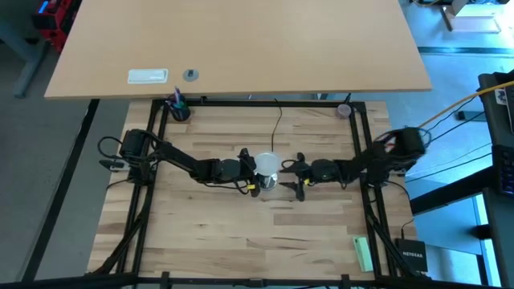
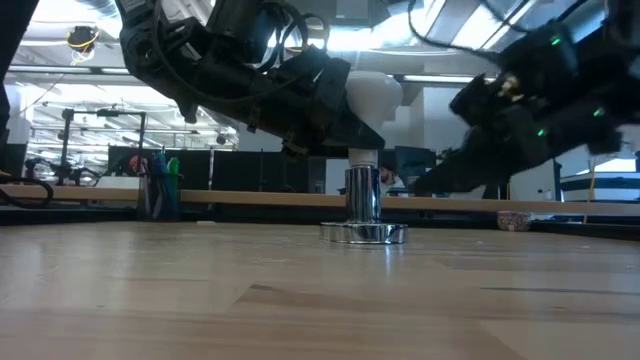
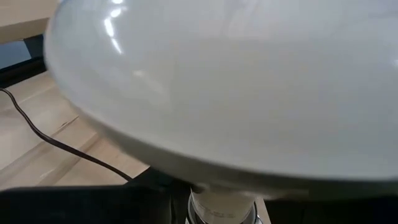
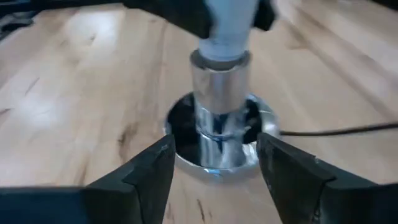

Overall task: Screw lightbulb
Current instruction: Insert the lightbulb into the lamp

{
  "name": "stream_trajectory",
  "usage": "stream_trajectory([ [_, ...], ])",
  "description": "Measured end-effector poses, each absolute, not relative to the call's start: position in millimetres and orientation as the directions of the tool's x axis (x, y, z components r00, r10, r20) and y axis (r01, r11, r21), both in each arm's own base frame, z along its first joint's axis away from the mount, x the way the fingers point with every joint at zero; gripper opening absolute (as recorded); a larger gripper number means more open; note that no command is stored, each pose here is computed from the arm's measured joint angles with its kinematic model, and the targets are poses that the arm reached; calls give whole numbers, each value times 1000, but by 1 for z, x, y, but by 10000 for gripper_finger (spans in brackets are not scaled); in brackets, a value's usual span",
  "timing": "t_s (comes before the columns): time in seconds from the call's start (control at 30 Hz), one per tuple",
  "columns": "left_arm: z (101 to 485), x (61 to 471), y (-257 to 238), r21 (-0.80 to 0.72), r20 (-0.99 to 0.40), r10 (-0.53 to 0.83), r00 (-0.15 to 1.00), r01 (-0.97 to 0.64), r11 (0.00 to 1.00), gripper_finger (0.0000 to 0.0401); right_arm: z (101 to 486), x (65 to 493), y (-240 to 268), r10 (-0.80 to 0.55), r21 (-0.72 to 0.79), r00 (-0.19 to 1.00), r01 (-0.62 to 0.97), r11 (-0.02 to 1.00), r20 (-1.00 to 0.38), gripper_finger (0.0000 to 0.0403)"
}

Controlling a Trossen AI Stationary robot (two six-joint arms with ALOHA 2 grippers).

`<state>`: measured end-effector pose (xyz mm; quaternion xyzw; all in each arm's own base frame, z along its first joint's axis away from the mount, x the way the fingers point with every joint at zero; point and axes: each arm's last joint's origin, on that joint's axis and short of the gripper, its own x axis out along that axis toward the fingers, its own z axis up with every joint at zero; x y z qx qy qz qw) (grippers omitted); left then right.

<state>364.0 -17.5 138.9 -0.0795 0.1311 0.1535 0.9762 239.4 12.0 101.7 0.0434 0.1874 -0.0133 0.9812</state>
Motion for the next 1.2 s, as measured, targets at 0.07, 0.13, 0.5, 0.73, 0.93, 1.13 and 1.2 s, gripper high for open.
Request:
stream_trajectory([
  [0.07, 139, 364, -18, -115, -280, 279, 918, -321, 940, 138, 95, 248, 8, 10, 86, 938, 20, 996, -345, 250],
  [0.13, 139, 364, -17, -115, -279, 282, 918, -323, 939, 138, 89, 256, 3, 12, 82, 945, 16, 996, -327, 261],
  [0.5, 138, 364, -17, -131, -281, 294, 914, -340, 931, 138, 70, 300, -3, 6, 41, 953, 6, 999, -304, 267],
  [0.73, 138, 364, -17, -134, -282, 296, 913, -343, 930, 138, 65, 300, -4, -8, 29, 946, 18, 999, -323, 195],
  [0.93, 140, 364, -18, -135, -265, 293, 919, -336, 932, 138, 69, 299, -4, -13, 28, 953, 23, 999, -303, 182],
  [1.13, 165, 361, -26, -156, -185, 269, 945, -298, 942, 138, 100, 289, -1, 79, 105, 973, -57, 993, -216, 182],
  [1.2, 177, 359, -28, -173, -149, 241, 959, -265, 948, 138, 116, 285, 0, 121, 123, 976, -99, 987, -180, 182],
])
